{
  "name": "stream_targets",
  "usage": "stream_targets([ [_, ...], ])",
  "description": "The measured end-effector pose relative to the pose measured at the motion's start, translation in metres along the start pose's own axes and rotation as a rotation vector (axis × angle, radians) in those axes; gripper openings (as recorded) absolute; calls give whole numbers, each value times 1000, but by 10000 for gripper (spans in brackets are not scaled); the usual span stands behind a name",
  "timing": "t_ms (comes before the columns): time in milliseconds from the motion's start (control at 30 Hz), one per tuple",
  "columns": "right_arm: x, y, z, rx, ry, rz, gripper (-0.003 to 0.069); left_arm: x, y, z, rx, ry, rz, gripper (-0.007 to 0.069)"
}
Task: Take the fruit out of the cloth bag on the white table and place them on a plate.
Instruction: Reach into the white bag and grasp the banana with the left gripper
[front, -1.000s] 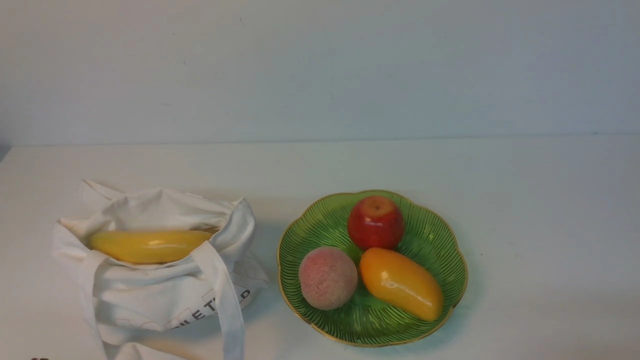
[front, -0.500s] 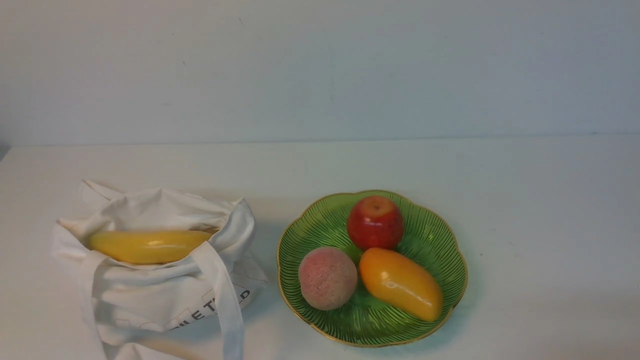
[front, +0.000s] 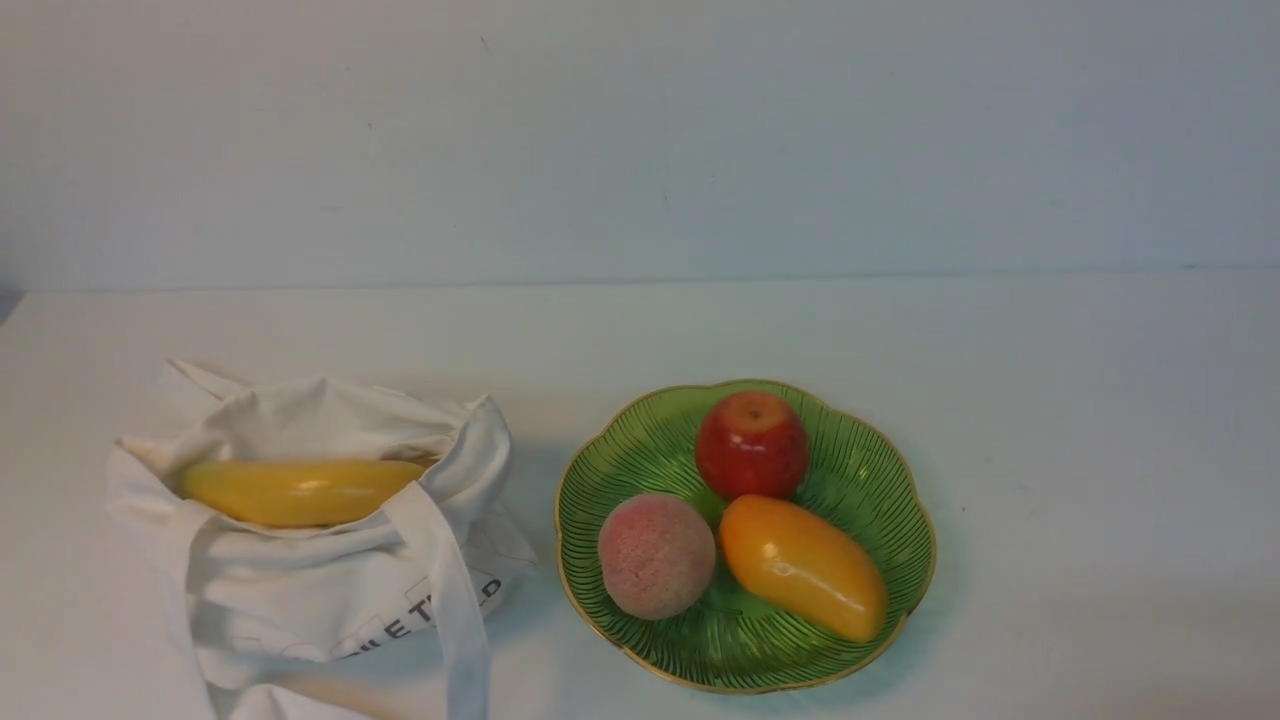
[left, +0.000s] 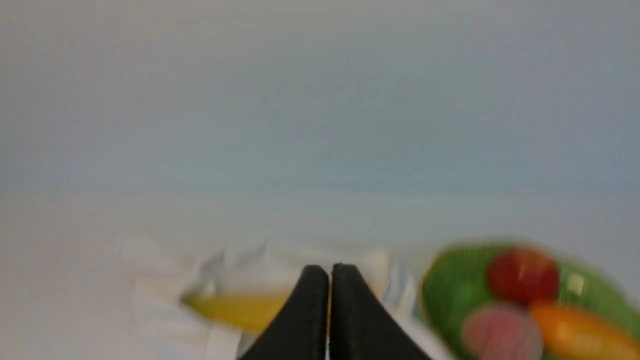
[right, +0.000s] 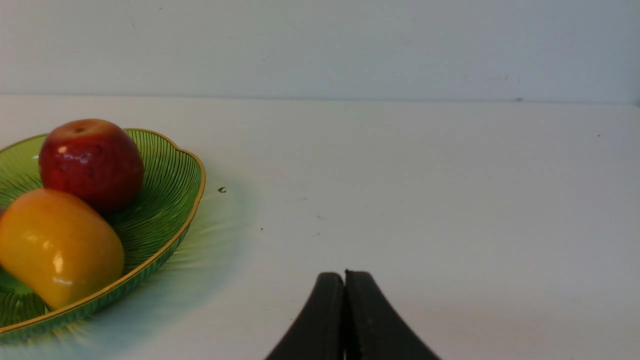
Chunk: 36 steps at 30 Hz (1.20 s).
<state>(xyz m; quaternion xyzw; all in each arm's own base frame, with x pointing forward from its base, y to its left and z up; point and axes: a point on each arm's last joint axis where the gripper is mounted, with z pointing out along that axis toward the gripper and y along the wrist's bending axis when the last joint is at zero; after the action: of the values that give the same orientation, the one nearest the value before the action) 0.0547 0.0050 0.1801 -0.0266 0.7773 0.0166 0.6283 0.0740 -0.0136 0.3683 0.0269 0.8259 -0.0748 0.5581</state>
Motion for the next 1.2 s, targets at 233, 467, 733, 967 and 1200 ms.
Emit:
stream_targets([
  [233,0,0,0,0,0,1,-13,-11,7,83,127,542,441,-8],
  [467,0,0,0,0,0,1,-13,-1,14,134,181,655,522,-6],
  [733,0,0,0,0,0,1,-13,10,20,184,169,662,516,176],
  [967,0,0,0,0,0,1,-13,28,26,215,179,737,515,519],
  [1200,0,0,0,0,0,1,-13,33,31,232,146,708,555,629],
])
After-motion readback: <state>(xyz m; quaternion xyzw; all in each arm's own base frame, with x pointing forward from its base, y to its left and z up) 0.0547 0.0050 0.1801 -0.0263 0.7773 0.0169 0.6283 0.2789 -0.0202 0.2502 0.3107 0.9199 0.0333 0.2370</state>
